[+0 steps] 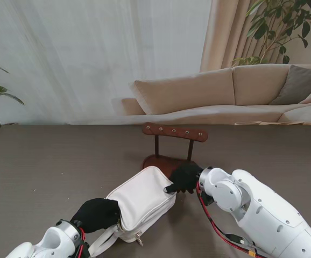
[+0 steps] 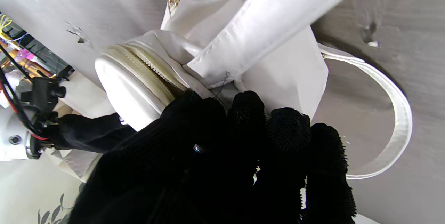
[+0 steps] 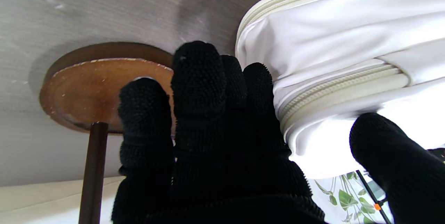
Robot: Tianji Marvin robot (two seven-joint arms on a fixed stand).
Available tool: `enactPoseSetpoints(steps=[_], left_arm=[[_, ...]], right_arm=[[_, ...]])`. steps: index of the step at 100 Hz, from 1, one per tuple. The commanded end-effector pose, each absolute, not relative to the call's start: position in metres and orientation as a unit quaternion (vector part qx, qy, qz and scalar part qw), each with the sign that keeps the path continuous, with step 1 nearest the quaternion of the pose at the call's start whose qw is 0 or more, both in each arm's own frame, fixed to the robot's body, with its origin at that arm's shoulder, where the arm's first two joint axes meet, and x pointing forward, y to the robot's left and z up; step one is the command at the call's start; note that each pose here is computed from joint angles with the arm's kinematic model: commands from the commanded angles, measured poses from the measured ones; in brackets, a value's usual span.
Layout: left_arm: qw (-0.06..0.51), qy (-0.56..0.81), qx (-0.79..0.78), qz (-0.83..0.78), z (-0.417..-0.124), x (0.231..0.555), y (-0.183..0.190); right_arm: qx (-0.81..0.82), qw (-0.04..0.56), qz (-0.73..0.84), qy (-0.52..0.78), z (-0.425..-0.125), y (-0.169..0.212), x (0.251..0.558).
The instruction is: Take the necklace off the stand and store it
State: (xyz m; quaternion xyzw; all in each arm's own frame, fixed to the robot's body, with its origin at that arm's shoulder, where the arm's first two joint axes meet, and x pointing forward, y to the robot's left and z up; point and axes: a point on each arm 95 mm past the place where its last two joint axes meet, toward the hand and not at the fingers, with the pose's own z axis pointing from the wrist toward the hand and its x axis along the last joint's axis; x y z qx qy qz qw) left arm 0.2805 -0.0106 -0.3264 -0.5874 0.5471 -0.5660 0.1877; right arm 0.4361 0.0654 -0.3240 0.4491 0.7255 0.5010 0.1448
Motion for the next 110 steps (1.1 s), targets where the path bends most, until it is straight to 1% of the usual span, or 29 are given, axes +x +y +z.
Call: enactPoseSetpoints(steps=[1, 27, 50, 76, 84, 110], left_arm=[[0.193, 0.546, -0.587, -0.566, -0.322, 0.291, -0.008], [0.203, 0.544, -0.583, -0.568, -0.313, 0.319, 0.002], [0.202, 0.544, -0.580, -0.572, -0.309, 0.343, 0.003], [0.199, 0.550, -0.579, -0.568, -0.310, 0.354, 0.001], [0.199, 0.551, -0.581, -0.565, -0.312, 0.353, 0.003], [0.201, 0.552, -0.586, -0.557, -0.316, 0.346, 0.010]], right_arm=[[0.442, 0.105, 0.502, 0.736, -0.334, 0.081, 0.418], [0.441, 0.064, 0.522, 0.727, -0.337, 0.086, 0.404], [0.432, 0.036, 0.541, 0.720, -0.338, 0.089, 0.390], [0.418, 0.008, 0.557, 0.718, -0.340, 0.091, 0.385], [0.410, 0.020, 0.564, 0.716, -0.335, 0.090, 0.387], [0.382, 0.121, 0.582, 0.707, -0.298, 0.080, 0.397]])
